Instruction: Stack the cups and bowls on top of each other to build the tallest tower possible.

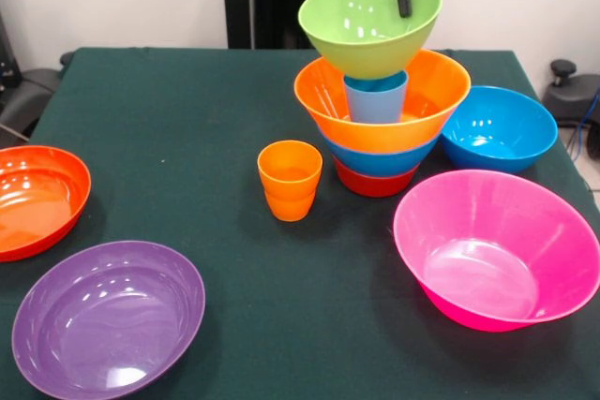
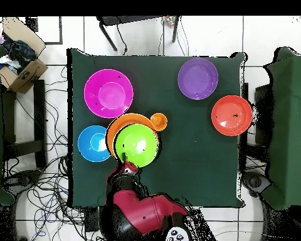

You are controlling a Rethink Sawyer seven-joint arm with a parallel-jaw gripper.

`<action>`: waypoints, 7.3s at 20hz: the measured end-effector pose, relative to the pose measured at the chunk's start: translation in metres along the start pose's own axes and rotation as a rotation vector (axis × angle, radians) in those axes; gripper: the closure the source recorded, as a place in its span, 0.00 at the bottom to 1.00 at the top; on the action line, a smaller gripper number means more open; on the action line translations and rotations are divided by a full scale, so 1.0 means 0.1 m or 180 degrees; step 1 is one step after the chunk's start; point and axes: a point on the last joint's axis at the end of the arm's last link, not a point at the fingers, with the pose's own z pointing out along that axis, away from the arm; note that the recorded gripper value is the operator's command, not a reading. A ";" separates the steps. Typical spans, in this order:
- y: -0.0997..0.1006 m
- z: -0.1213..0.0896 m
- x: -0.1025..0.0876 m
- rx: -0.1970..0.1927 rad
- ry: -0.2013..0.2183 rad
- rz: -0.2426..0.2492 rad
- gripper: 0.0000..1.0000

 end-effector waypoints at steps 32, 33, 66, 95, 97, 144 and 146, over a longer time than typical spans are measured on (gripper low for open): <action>-0.14 0.13 -0.24 0.0136 -0.0118 -0.0163 1.00; -0.14 0.13 -0.24 0.0135 -0.0115 -0.0162 1.00; -0.05 0.25 0.06 0.0048 0.0044 -0.0050 1.00; -0.16 0.22 0.05 0.0109 0.0010 0.0114 0.00; -0.15 0.20 0.00 0.0121 -0.0015 0.0077 0.00; -2.59 -0.39 1.86 -0.0719 0.0500 0.1891 0.00; -2.73 -0.34 1.85 -0.0791 0.0486 0.1894 0.00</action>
